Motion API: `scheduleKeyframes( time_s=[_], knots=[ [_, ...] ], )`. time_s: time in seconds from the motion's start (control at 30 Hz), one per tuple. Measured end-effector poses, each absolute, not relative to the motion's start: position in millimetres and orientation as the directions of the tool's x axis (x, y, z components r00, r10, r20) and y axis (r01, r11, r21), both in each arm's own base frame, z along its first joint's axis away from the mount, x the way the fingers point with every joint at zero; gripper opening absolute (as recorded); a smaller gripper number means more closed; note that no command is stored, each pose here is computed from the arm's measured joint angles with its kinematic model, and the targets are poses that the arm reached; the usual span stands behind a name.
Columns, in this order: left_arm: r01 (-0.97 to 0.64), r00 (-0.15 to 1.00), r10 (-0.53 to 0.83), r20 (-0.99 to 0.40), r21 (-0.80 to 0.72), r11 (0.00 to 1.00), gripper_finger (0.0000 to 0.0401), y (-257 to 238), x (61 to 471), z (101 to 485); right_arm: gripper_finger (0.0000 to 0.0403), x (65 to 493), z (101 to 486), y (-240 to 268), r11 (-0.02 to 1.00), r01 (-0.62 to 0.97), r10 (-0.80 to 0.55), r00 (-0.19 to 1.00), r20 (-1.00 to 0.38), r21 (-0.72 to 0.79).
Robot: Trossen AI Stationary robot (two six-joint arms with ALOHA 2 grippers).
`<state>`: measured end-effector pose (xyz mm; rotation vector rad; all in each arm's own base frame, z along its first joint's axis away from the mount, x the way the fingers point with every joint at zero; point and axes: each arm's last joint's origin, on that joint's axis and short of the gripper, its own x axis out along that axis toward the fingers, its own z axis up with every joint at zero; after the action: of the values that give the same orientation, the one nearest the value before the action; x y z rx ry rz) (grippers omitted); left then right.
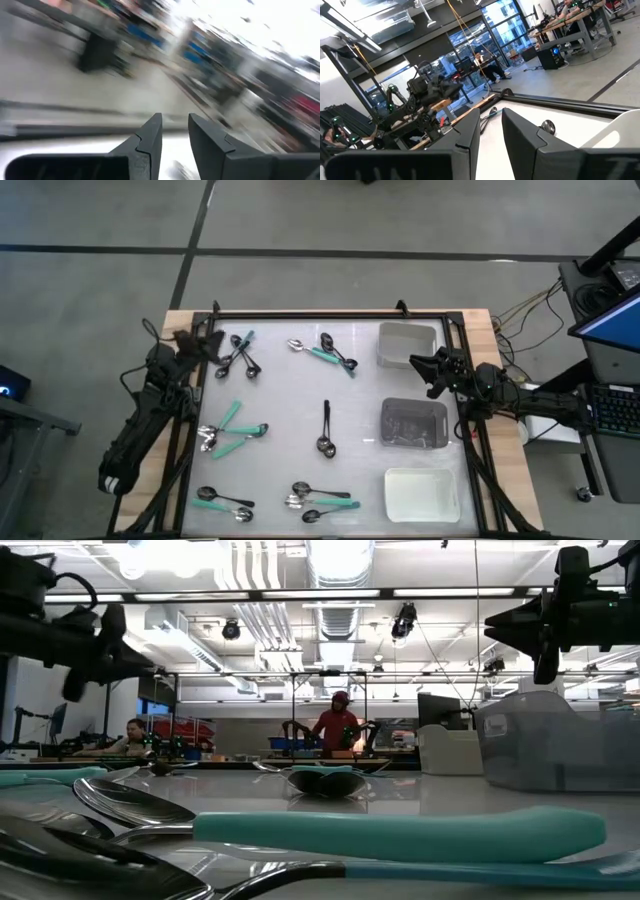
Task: Sort silverware by color (type)
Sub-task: Put the light blue spoon into the gray bin
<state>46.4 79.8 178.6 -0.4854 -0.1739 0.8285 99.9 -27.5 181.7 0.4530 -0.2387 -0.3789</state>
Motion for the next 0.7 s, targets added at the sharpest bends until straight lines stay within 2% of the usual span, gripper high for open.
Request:
scheduleKeyframes(
  time_s=[0.1,0.27,0.57,0.7],
  knots=[
    [-0.594,0.738,0.673,-0.049,-0.521,0.613,0.0078,77.9,49.3,177.2,0.0073,99.9,181.7,-27.5,0.831,0.302,-0.406,0.903,0.140,0.467],
    [-0.526,0.767,0.642,0.022,-0.552,0.647,0.0078,75.8,53.0,184.8,0.0073,99.9,181.7,-27.5,0.831,0.301,-0.406,0.903,0.140,0.467],
    [-0.372,0.813,0.516,0.270,-0.440,0.817,0.0078,65.7,59.3,210.5,0.0073,99.9,181.7,-27.5,0.831,0.302,-0.406,0.903,0.140,0.467],
    [-0.338,0.835,0.470,0.288,-0.407,0.849,0.0078,62.4,62.4,212.3,0.0073,99.9,181.7,-27.5,0.832,0.301,-0.406,0.903,0.140,0.467]
  ],
)
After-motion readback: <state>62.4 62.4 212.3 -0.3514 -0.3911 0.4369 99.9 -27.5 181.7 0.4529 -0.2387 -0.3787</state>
